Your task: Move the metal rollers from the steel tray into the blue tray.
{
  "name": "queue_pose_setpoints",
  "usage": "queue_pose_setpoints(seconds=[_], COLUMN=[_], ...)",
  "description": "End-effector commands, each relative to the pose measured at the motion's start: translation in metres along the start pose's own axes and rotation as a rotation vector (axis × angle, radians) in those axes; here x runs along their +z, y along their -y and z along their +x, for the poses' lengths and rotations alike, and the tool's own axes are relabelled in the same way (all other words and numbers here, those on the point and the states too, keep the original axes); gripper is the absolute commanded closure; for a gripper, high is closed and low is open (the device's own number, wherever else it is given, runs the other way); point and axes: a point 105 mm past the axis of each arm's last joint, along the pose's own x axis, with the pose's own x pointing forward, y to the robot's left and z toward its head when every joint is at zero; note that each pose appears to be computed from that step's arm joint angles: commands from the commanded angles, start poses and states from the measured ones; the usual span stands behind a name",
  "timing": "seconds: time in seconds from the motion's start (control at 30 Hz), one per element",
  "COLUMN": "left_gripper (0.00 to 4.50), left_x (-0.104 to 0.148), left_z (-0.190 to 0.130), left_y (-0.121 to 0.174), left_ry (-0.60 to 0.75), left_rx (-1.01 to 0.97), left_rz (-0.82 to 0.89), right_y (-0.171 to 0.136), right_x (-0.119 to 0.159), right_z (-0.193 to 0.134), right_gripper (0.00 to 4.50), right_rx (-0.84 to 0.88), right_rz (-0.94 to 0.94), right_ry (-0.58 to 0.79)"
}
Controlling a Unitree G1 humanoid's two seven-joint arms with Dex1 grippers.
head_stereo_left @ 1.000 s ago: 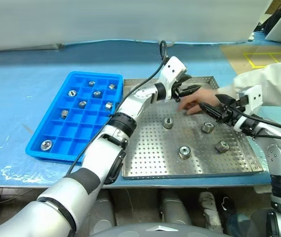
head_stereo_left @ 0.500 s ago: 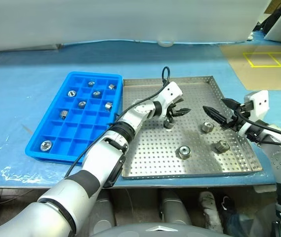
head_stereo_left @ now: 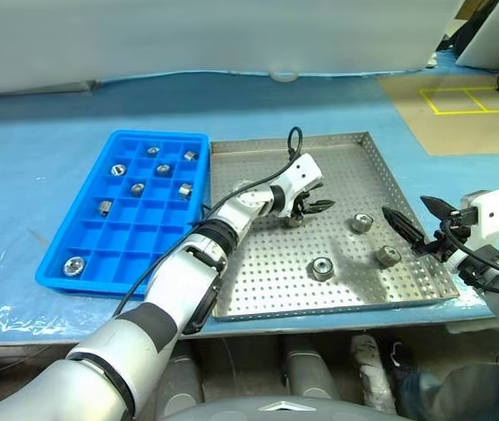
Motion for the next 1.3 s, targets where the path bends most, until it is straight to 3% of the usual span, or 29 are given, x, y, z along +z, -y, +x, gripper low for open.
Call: queue_pose_setpoints(seconds=[0.03,0.27,0.8,0.93,1.03,1.3], left_gripper=[1.91,1.91,1.91,1.91,1.91,1.91], left_x=[0.018,0.035,0.041,0.038,0.037,0.024], left_z=[0.014,0.028,0.030,0.017,-0.005,-0.056], left_y=[0.018,0.032,0.033,0.015,-0.016,-0.040], left_ry=[0.072,0.110,0.121,0.127,0.154,0.146], left_rx=[-0.049,-0.084,-0.097,-0.034,0.082,0.219], left_rz=[0.002,0.010,0.012,0.008,-0.006,-0.014], right_y=[-0.003,-0.008,-0.018,-0.020,-0.021,-0.023], right_x=[0.016,0.023,0.013,0.008,0.005,0.003], right_z=[0.003,-0.005,-0.018,-0.011,-0.001,0.022], right_gripper=[0.00,0.00,0.00,0.00,0.00,0.00], right_rx=[0.006,-0.012,-0.080,-0.061,-0.021,0.060], right_rz=[-0.032,-0.048,-0.032,-0.025,-0.017,-0.023], right_ry=[0.059,0.077,0.073,0.058,0.047,0.036])
